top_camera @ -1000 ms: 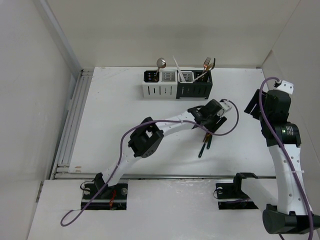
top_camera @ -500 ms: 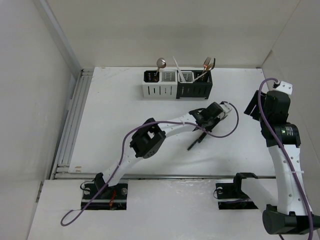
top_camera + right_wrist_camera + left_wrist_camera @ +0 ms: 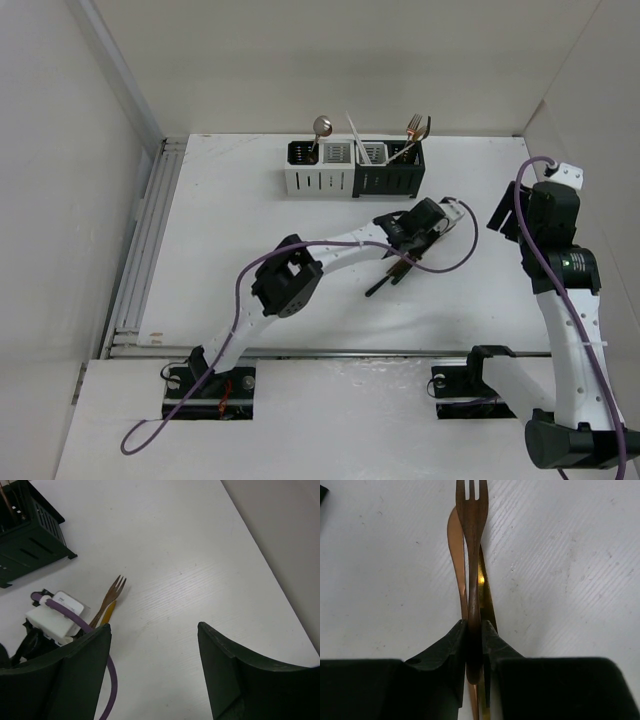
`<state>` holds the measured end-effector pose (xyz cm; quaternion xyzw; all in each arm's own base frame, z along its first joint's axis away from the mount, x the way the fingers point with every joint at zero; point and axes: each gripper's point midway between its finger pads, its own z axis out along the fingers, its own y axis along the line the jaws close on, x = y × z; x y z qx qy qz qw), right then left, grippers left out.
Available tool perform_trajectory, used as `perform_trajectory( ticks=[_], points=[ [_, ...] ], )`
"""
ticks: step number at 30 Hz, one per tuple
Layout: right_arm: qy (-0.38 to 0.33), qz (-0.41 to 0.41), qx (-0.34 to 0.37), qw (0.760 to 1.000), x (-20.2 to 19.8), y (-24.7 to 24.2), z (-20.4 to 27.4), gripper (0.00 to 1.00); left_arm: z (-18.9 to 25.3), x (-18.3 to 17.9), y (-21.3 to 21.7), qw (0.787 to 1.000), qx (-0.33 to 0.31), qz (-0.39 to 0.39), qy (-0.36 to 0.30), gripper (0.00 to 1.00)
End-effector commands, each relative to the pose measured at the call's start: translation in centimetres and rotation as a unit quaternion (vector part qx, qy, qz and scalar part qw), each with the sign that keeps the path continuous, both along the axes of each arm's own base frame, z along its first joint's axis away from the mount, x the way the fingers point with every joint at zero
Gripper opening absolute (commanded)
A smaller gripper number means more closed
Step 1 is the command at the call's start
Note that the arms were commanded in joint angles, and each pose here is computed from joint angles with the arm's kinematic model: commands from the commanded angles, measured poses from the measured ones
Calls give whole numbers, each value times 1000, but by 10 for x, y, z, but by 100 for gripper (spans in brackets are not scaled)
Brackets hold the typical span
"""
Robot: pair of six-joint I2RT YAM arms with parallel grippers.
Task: Sort the eating utensils into containers
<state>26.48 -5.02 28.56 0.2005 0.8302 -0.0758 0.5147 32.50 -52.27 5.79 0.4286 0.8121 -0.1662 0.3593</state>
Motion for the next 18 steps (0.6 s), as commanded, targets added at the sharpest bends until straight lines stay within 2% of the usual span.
perform_trajectory(
  ticks=[1,6,11,12,13,18],
  points=[
    [-9,-3,-7,1000,-1,-3,4,75,81,3,-2,997,-54,-11,-49,0],
    [-14,-3,-7,1000,0,-3,6,75,89,3,-2,997,-57,-14,-56,0],
    [-35,-3,-7,999,2,-3,28,75,109,3,13,996,-60,3,-73,0],
    [-53,-3,-7,999,1,-3,45,75,116,2,15,995,-67,3,-77,0],
    [-56,-6,-2,998,6,-2,49,75,137,8,23,993,-80,8,-91,0],
    [-128,32,22,991,20,13,108,77,179,36,77,985,-85,46,-141,0]
  ],
)
